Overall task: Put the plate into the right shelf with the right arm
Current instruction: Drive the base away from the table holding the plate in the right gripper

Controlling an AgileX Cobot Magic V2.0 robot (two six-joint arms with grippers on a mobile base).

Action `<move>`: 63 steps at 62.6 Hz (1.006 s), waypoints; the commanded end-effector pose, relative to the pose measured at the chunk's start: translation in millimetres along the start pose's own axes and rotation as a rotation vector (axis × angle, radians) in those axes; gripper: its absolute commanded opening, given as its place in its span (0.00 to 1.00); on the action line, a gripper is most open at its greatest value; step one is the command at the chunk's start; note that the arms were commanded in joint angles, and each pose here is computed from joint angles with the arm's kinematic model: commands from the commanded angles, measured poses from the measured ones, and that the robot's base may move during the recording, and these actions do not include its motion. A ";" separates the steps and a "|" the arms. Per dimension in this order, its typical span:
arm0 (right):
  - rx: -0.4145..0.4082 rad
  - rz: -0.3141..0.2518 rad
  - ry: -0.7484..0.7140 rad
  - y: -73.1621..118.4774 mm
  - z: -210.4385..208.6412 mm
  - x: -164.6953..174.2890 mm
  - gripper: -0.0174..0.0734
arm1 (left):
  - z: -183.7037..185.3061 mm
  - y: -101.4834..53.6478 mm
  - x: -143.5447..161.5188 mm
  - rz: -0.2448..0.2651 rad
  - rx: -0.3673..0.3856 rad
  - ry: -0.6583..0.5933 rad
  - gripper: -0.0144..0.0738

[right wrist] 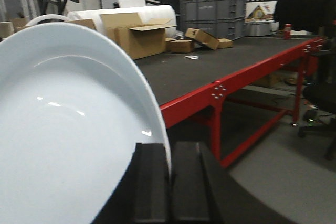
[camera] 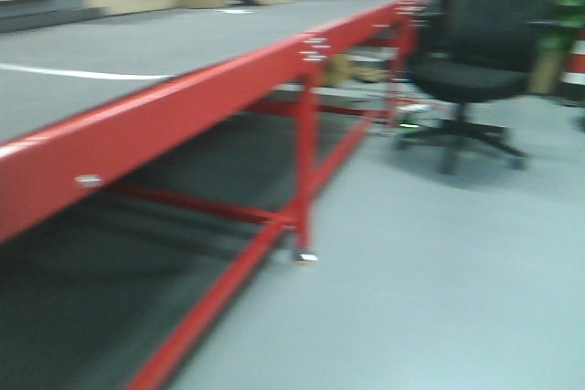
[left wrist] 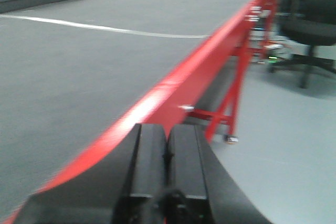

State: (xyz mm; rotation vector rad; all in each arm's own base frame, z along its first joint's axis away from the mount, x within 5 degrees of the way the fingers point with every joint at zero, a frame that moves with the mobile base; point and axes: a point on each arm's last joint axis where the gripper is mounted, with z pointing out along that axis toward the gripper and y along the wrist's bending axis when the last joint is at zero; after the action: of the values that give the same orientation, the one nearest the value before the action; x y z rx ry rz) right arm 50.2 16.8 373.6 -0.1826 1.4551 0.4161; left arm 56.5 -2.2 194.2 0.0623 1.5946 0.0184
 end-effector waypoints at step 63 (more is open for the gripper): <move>-0.035 -0.019 -0.116 4.0 -1.2 -16.7 0.26 | -0.8 1.4 -5.6 -0.006 -0.014 -0.084 0.11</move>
State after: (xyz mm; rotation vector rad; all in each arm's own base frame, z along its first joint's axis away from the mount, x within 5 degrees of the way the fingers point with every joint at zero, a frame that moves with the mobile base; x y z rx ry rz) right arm 49.7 16.6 373.8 -0.1823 1.4525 0.4167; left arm 56.5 -2.2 194.2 0.0623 1.5946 0.0184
